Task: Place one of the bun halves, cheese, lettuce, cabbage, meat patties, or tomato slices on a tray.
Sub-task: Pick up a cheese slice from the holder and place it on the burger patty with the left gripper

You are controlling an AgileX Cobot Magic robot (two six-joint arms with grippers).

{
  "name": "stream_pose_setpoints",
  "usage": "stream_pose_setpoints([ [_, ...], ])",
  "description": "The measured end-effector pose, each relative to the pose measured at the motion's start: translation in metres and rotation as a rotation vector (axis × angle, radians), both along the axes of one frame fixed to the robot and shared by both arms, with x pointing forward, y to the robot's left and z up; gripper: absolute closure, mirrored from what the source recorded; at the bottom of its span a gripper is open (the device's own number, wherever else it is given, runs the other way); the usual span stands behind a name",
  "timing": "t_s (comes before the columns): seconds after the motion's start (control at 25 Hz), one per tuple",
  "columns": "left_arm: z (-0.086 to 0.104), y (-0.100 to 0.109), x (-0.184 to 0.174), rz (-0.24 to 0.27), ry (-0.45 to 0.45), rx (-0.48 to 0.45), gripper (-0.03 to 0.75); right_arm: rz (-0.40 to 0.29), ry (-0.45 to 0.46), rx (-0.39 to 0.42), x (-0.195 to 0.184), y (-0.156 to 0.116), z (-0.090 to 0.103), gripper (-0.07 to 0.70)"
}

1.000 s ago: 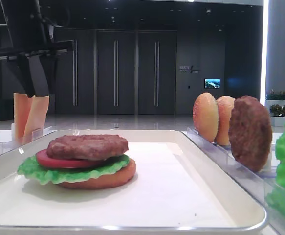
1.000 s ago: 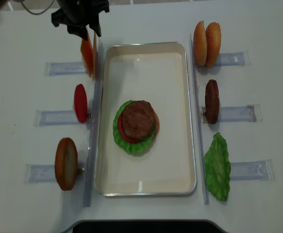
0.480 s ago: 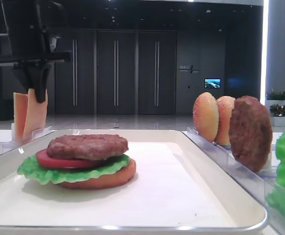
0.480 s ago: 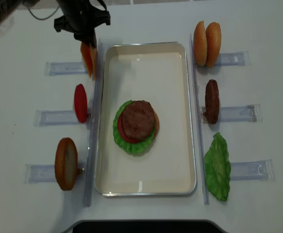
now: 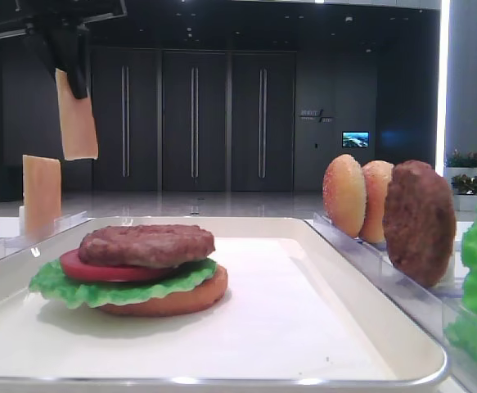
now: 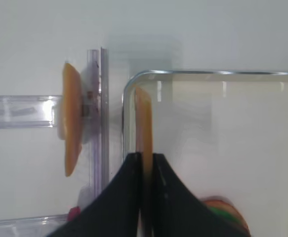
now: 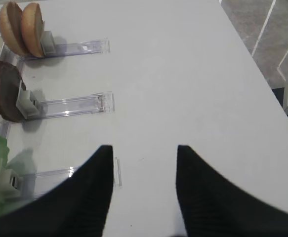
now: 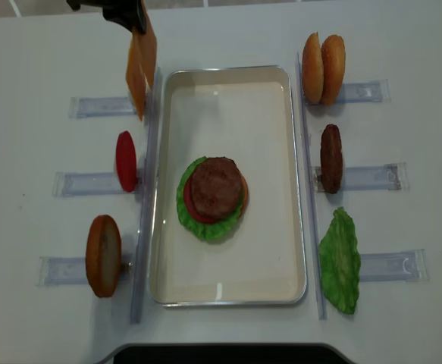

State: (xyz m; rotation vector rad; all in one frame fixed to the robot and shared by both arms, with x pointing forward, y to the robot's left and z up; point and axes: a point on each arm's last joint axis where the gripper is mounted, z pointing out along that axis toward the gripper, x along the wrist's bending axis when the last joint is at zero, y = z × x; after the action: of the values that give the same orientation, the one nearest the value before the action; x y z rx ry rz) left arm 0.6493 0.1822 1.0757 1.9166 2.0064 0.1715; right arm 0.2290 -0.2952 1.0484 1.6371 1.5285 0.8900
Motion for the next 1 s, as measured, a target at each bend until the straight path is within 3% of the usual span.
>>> stream_pose_setpoints([
  [0.16,0.013,-0.019,-0.026,-0.039,-0.010,-0.024,0.690,0.000,0.000,0.000,0.000,0.000,0.000,0.339],
  [0.32,0.002,-0.025,-0.064,-0.035,0.030,-0.039,0.691,0.000,0.000,0.000,0.000,0.000,0.000,0.339],
  [0.4,-0.008,-0.021,-0.083,-0.014,0.038,-0.045,0.691,0.000,0.000,0.000,0.000,0.000,0.000,0.339],
  [0.64,-0.015,0.002,-0.142,0.035,0.025,-0.068,0.691,0.000,0.000,0.000,0.000,0.000,0.000,0.339],
  [0.84,-0.026,0.007,-0.159,0.050,-0.007,-0.113,0.691,0.000,0.000,0.000,0.000,0.000,0.000,0.339],
  [0.96,-0.038,-0.003,-0.159,-0.009,-0.047,-0.232,0.691,0.000,0.000,0.000,0.000,0.000,0.000,0.339],
  [1.0,-0.041,-0.010,-0.159,-0.023,-0.053,-0.312,0.691,0.000,0.000,0.000,0.000,0.000,0.000,0.339],
])
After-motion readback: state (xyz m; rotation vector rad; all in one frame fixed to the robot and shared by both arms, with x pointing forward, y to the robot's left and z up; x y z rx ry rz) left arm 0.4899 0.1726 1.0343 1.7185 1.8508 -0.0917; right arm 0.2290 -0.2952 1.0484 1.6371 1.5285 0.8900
